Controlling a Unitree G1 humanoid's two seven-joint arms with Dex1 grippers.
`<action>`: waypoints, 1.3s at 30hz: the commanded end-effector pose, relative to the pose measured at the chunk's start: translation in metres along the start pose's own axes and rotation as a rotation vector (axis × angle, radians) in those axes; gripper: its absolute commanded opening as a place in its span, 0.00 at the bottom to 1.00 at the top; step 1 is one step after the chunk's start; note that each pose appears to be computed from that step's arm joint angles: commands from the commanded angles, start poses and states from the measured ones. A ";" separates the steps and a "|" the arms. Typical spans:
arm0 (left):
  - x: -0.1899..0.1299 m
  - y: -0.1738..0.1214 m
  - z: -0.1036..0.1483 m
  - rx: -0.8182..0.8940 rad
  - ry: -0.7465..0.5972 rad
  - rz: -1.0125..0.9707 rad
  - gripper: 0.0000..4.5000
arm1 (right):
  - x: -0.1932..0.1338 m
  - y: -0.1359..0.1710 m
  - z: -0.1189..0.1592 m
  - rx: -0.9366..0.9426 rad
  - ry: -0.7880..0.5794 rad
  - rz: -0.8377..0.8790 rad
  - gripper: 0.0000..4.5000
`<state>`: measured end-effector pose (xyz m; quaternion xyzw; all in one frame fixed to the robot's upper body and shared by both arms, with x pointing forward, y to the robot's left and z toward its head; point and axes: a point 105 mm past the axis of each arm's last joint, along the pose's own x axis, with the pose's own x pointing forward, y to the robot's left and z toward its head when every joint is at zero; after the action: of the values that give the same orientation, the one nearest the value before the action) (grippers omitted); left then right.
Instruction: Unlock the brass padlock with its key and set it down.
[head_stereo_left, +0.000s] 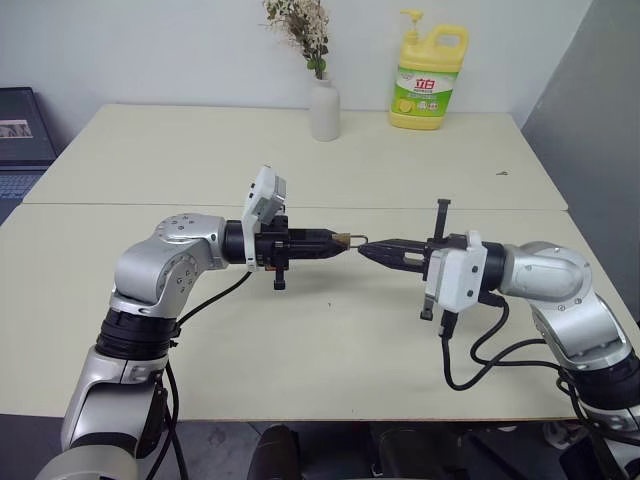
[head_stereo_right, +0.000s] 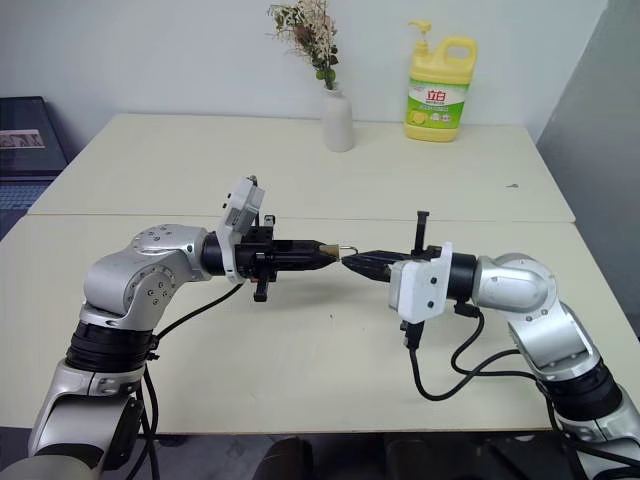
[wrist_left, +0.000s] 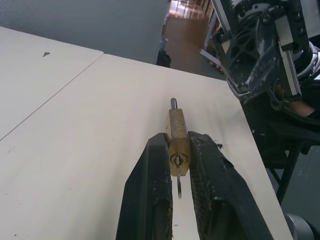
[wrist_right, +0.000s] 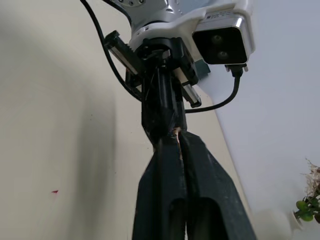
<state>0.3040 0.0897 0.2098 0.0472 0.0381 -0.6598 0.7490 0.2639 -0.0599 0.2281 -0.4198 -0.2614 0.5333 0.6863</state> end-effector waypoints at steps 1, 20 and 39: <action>-0.001 -0.006 0.012 0.067 -0.009 -0.007 0.04 | 0.001 -0.005 0.003 -0.032 -0.013 0.000 0.00; -0.002 -0.023 0.007 0.053 0.019 -0.080 0.04 | -0.001 0.002 -0.016 -0.065 0.019 0.081 0.00; -0.002 -0.032 0.009 0.040 0.005 -0.116 0.04 | 0.000 0.013 -0.020 -0.040 -0.008 0.189 0.00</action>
<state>0.2776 0.0869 0.2091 0.0546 0.0489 -0.6972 0.7132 0.2775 -0.0658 0.1959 -0.4520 -0.2136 0.5947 0.6296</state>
